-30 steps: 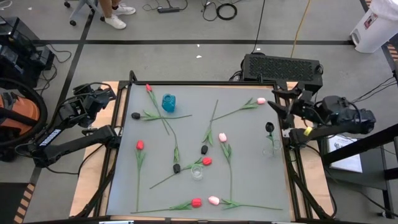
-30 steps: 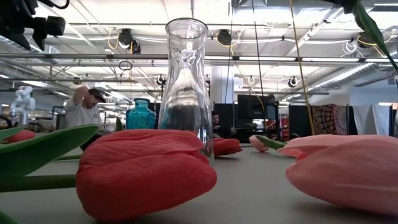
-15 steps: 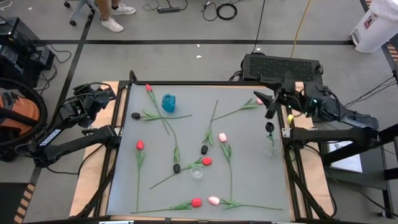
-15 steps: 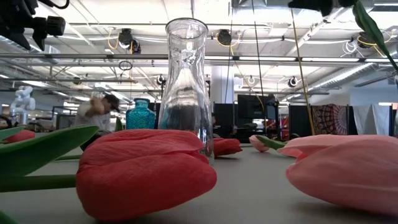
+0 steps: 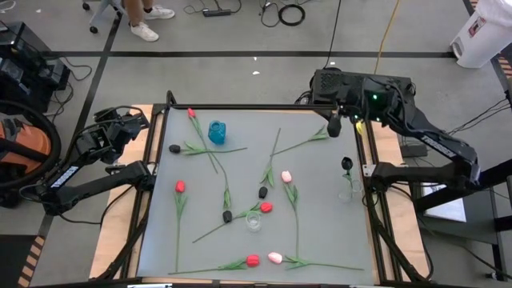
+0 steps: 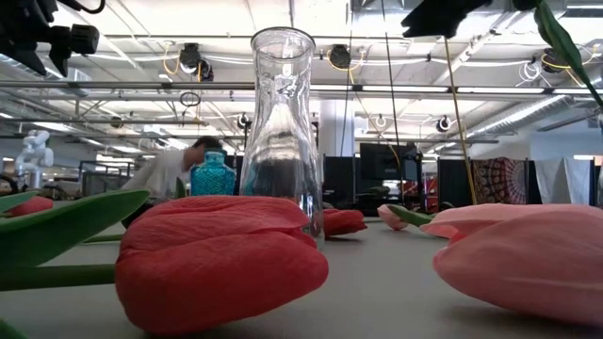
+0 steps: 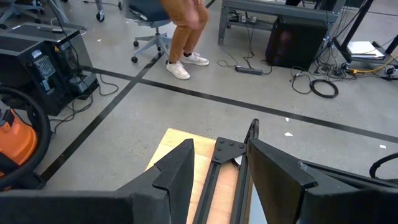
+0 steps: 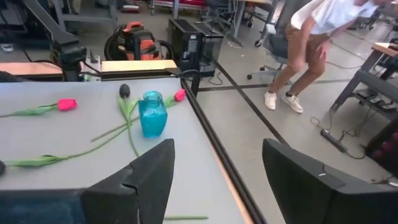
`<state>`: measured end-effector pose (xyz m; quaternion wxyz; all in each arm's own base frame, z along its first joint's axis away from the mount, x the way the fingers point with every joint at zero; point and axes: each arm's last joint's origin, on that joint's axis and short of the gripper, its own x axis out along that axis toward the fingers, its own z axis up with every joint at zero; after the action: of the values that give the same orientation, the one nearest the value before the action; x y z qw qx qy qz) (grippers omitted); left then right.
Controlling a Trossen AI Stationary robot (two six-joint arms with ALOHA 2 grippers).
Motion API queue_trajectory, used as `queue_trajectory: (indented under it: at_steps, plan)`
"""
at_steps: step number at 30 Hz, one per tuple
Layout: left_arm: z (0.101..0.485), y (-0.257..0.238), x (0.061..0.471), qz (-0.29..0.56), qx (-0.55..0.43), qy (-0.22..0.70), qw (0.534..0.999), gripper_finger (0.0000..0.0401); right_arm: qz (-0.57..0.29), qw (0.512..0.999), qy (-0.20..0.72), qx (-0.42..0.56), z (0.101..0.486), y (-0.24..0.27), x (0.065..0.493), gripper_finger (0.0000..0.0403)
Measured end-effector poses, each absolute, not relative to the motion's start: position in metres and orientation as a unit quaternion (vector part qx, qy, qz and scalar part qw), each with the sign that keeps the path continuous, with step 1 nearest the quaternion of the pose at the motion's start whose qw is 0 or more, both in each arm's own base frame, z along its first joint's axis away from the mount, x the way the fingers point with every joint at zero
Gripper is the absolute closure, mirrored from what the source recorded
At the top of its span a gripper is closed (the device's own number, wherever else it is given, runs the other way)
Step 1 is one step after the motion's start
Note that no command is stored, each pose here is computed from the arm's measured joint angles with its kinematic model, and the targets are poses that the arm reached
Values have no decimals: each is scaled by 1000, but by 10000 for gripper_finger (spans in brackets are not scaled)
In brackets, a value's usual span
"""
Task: Sort flowers into vase by color
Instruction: Put the black flower into the right transparent vase
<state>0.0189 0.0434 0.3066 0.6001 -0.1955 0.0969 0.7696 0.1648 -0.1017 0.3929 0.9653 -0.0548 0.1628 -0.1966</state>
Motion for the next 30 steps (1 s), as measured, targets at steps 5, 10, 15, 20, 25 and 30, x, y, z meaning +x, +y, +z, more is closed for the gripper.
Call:
queue_trajectory:
  at_steps: [5, 10, 15, 20, 25, 30]
  plan:
    - [307, 43, 19, 770, -195, 97, 600, 244, -194, 963, 168, -81, 399, -107, 172, 167]
    - [307, 43, 19, 770, -196, 97, 600, 244, -193, 964, 159, -85, 408, -109, 175, 167]
    - [307, 43, 19, 770, -195, 97, 600, 244, -125, 968, 185, -116, 405, -112, 186, 167]
    - [307, 43, 19, 770, -196, 97, 600, 244, -103, 961, 226, -124, 392, -126, 211, 167]
    - [307, 43, 19, 770, -195, 97, 600, 244, -93, 956, 257, -110, 379, -145, 241, 167]
    - [307, 43, 19, 770, -196, 97, 600, 244, -68, 952, 284, -92, 361, -159, 265, 167]
